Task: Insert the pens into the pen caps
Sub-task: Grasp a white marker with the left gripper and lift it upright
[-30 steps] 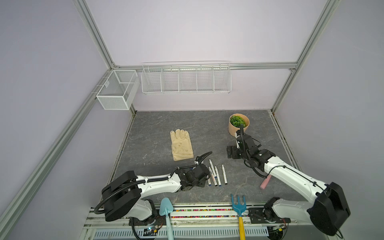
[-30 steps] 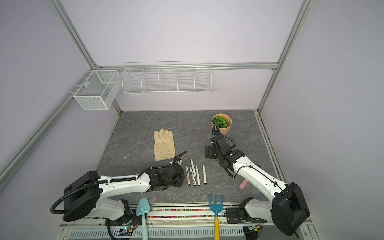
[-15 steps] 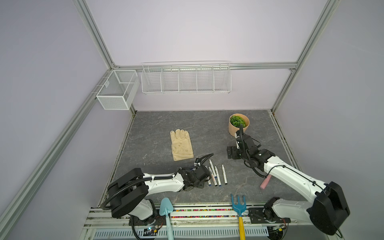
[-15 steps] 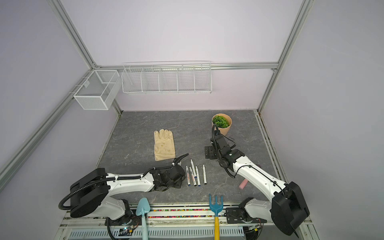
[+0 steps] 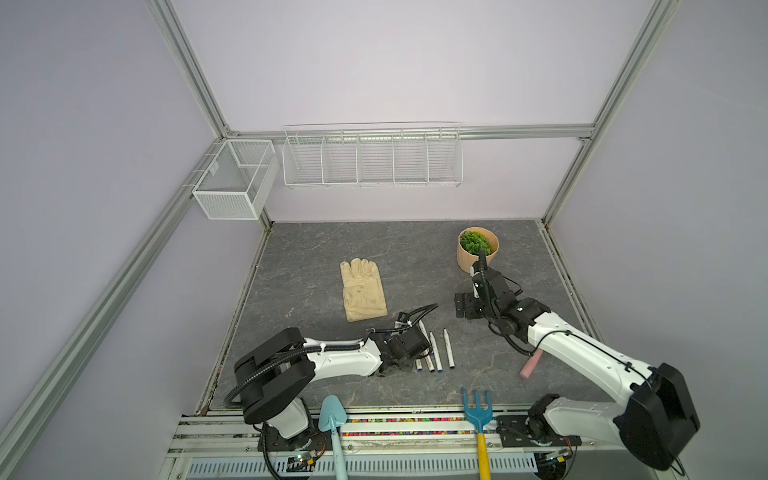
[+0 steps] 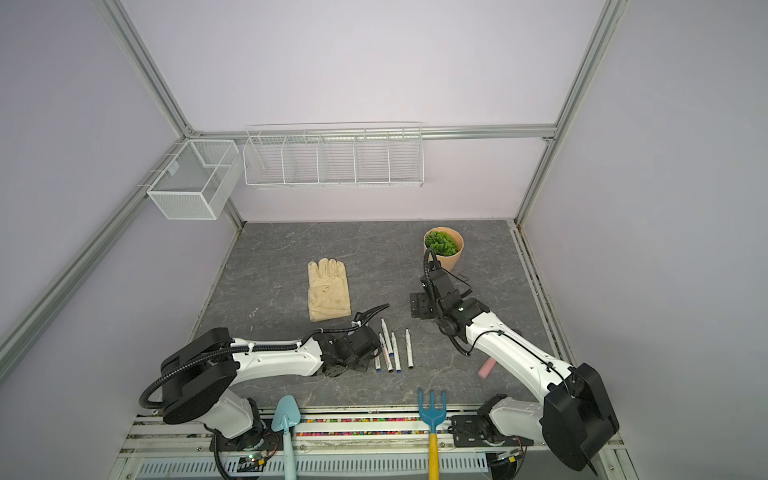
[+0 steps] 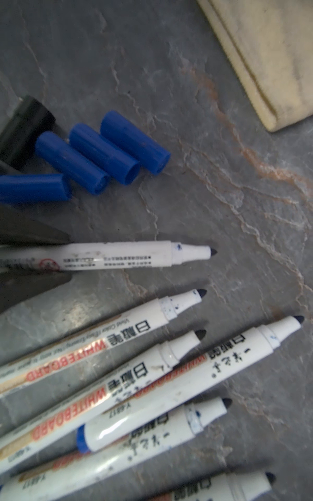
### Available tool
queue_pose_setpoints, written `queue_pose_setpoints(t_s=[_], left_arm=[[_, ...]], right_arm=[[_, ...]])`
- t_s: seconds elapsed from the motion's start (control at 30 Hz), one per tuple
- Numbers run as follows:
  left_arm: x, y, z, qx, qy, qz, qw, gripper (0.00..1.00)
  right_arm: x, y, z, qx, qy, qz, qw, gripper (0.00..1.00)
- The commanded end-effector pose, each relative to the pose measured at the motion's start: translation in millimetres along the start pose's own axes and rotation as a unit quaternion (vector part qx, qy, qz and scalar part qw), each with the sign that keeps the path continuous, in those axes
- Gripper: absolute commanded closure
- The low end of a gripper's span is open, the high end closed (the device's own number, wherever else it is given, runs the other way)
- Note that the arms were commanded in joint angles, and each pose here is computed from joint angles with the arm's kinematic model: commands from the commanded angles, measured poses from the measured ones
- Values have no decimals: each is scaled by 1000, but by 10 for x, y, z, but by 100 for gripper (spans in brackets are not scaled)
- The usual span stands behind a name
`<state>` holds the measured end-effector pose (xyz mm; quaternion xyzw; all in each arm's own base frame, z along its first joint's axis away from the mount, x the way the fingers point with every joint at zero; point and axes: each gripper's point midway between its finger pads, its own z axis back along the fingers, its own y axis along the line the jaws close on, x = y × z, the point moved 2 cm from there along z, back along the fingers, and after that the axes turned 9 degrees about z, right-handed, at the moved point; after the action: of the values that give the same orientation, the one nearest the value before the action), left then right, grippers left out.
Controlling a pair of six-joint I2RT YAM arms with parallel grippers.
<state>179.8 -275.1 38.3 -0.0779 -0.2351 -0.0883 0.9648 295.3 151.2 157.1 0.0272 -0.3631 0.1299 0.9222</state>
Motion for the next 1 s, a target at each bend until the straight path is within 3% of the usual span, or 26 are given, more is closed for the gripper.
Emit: queue_pose_setpoints(t_s=[0.0, 0.2, 0.5, 0.63, 0.73, 0.87, 0.97], left_arm=[[-197, 56, -92, 20, 42, -15, 999, 85], [-124, 15, -45, 21, 34, -17, 999, 100], [402, -115, 578, -41, -67, 10, 997, 100], [658, -117, 963, -94, -140, 41, 985, 100], [789, -96, 1201, -150, -206, 58, 965, 100], [891, -24, 1418, -215, -272, 100, 933, 100], [912, -3, 1477, -223, -283, 105, 927, 100]], right_arm=[[64, -7, 46, -6, -7, -6, 1000, 6], [67, -18, 74, -7, -9, -6, 1000, 6], [302, 43, 271, 26, -38, -24, 999, 7], [482, 262, 422, 107, -67, -12, 992, 7], [631, 601, 620, 218, -88, 20, 972, 5], [722, 1039, 869, 347, -84, 54, 932, 0], [740, 1266, 971, 405, -78, 70, 908, 3]])
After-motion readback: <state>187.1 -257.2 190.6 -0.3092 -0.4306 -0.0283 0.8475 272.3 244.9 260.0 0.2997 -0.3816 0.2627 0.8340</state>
